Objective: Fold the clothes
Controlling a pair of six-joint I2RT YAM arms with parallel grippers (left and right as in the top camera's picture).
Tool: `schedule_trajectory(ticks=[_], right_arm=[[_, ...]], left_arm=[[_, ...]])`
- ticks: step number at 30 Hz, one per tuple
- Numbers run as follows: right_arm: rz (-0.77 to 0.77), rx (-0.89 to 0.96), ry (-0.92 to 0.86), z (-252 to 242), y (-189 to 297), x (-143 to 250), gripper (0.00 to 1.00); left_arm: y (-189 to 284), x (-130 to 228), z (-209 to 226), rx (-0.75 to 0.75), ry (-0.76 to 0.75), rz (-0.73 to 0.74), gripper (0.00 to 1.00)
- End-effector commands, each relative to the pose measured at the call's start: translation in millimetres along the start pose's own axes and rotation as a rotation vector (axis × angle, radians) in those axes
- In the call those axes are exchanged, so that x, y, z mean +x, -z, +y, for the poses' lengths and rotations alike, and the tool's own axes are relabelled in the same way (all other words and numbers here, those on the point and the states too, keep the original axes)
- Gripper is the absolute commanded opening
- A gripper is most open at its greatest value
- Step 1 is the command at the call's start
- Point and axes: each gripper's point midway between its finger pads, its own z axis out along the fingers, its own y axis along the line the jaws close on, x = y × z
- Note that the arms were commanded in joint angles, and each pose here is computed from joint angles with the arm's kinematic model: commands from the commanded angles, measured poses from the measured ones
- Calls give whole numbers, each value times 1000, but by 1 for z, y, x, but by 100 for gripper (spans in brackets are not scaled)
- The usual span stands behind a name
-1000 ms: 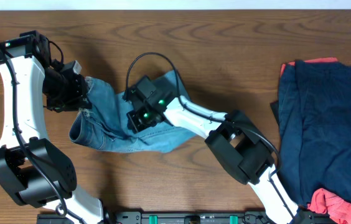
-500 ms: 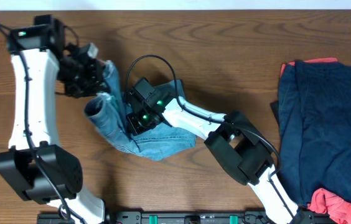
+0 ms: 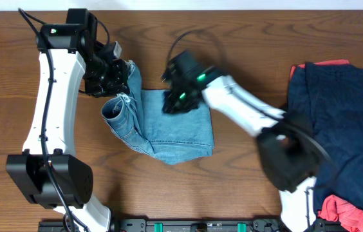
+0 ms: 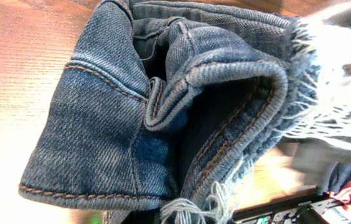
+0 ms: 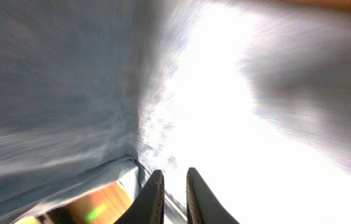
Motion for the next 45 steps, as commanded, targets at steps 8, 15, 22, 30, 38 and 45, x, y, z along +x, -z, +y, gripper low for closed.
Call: schedule_trajectory(ticks=[8,15,22,30,38,45], right_arm=[[23,211,-195,-103,32,5,1],[108,259,-240,-142,-10,29,1],[144,271,-261,-153,-23,38,1],[147,271,-263,-154,-23,39,1],[148,272,-265,-154,-23,39,1],[159,275,-276,-155,-20,42,13]], left_arm=[[9,-1,-29,17,-80,-53,6],[6,-1,-40,23,-108,-57,6],[-11,8,-72,36,-204,-42,6],[-64,9,-107,77,-177,-65,7],[-118,24,-135,131,-160,-72,37],[-123,37,-153,152,-261,-67,54]])
